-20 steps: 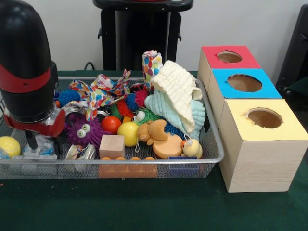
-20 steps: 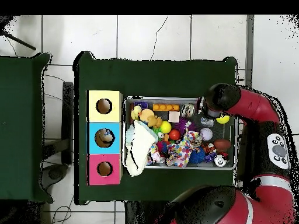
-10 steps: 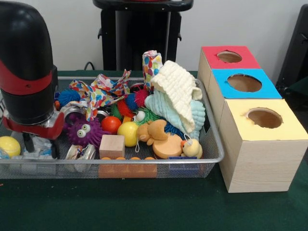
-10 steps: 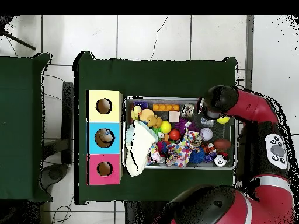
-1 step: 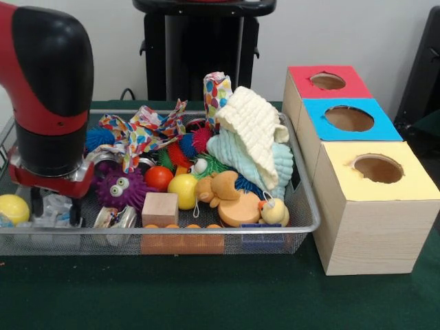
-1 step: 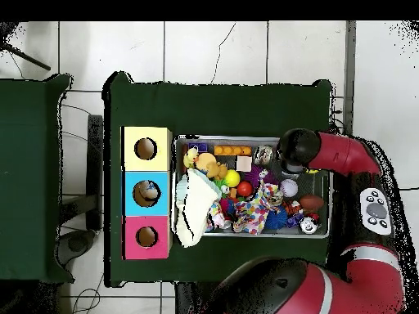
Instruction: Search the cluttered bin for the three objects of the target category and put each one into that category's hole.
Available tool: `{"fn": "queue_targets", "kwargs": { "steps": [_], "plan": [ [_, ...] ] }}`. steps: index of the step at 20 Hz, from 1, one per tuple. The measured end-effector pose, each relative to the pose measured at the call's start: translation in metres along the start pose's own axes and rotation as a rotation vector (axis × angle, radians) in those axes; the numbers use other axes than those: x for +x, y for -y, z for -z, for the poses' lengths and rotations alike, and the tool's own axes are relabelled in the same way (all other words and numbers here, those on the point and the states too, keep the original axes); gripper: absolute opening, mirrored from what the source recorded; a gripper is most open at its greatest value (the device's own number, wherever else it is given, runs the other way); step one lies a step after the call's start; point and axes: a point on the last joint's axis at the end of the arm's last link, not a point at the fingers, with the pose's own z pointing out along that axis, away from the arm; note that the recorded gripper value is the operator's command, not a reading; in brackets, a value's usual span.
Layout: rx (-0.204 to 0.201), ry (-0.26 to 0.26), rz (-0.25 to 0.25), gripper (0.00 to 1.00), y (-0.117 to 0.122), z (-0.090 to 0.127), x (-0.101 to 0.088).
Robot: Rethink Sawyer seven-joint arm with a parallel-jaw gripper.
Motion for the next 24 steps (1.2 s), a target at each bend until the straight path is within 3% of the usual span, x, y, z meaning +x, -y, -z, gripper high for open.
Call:
{"fn": "queue_targets", "kwargs": {
  "steps": [7, 14, 18, 24],
  "plan": [
    [0.059, -0.003, 0.058, 1.00, -0.017, 0.001, 0.032],
    [0.111, -0.088, 0.097, 1.00, -0.036, 0.005, 0.085],
    [0.133, -0.103, 0.095, 1.00, -0.038, 0.005, 0.097],
    [0.172, -0.086, 0.074, 1.00, -0.033, 0.002, 0.098]
  ]
}}
